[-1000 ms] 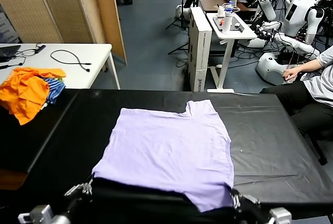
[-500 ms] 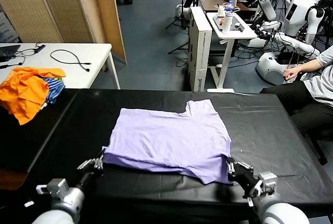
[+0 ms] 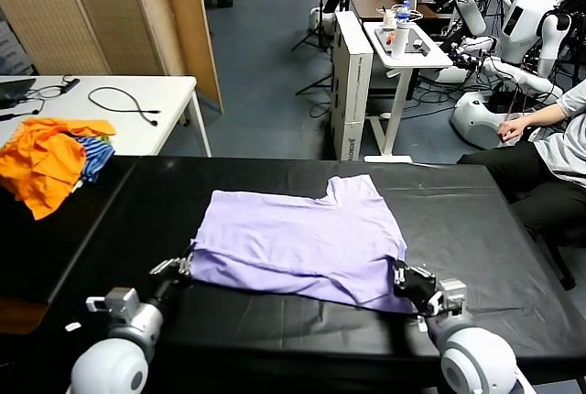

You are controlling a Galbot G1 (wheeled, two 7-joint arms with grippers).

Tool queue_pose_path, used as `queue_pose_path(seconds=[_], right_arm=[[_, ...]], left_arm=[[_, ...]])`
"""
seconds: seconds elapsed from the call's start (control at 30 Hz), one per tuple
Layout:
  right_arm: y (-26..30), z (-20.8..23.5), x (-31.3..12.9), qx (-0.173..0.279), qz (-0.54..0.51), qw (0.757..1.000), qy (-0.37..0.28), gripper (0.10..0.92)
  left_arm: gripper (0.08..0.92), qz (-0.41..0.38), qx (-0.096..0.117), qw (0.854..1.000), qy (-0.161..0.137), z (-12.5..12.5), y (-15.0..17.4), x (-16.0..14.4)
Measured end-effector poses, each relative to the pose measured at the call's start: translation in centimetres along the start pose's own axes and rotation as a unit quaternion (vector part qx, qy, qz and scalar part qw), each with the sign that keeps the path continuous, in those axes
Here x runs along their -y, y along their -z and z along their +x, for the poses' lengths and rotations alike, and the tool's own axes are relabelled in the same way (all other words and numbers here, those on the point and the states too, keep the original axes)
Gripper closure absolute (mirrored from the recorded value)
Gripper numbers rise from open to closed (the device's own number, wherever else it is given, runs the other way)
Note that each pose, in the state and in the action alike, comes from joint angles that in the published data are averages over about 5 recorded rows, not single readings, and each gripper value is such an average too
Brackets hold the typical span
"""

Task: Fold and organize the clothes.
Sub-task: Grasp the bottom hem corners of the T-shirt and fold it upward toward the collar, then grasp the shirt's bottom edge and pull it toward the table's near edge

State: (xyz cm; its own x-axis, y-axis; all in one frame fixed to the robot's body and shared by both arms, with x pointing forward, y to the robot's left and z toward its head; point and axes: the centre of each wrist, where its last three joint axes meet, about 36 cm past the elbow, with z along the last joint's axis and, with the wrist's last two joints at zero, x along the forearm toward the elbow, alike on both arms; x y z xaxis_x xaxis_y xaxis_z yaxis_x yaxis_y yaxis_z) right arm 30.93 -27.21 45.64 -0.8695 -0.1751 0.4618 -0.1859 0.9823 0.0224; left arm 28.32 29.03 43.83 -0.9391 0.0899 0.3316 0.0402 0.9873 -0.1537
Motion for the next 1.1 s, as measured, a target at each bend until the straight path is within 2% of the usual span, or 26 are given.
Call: queue_pose_path(seconds=[0.33,0.93,1.03,1.1], right_arm=[[0.0,-3.3,0.2,0.002,0.006,1.000,-0.017,0.883],[-0.1,-4.7,0.8,-0.009,0.001,1.000,-0.028,0.883],[0.0,-4.3,0.8,-0.013,0.001,1.000,-0.015,0.833],[0.1,-3.8,0.9,-0.014,0.003,1.000,-0.006,0.737]], left_arm=[[0.853,-0.023,0.011,1.000,-0.013,-3.2,0.5,0.2],[0.853,-0.034,-0.001,0.999,0.003,-7.0,-0.8,-0.2],[0.853,-0.034,-0.007,0.999,0.002,-7.3,-1.1,-0.2],[0.852,-0.034,-0.009,0.999,0.001,-7.3,-1.2,-0.1]])
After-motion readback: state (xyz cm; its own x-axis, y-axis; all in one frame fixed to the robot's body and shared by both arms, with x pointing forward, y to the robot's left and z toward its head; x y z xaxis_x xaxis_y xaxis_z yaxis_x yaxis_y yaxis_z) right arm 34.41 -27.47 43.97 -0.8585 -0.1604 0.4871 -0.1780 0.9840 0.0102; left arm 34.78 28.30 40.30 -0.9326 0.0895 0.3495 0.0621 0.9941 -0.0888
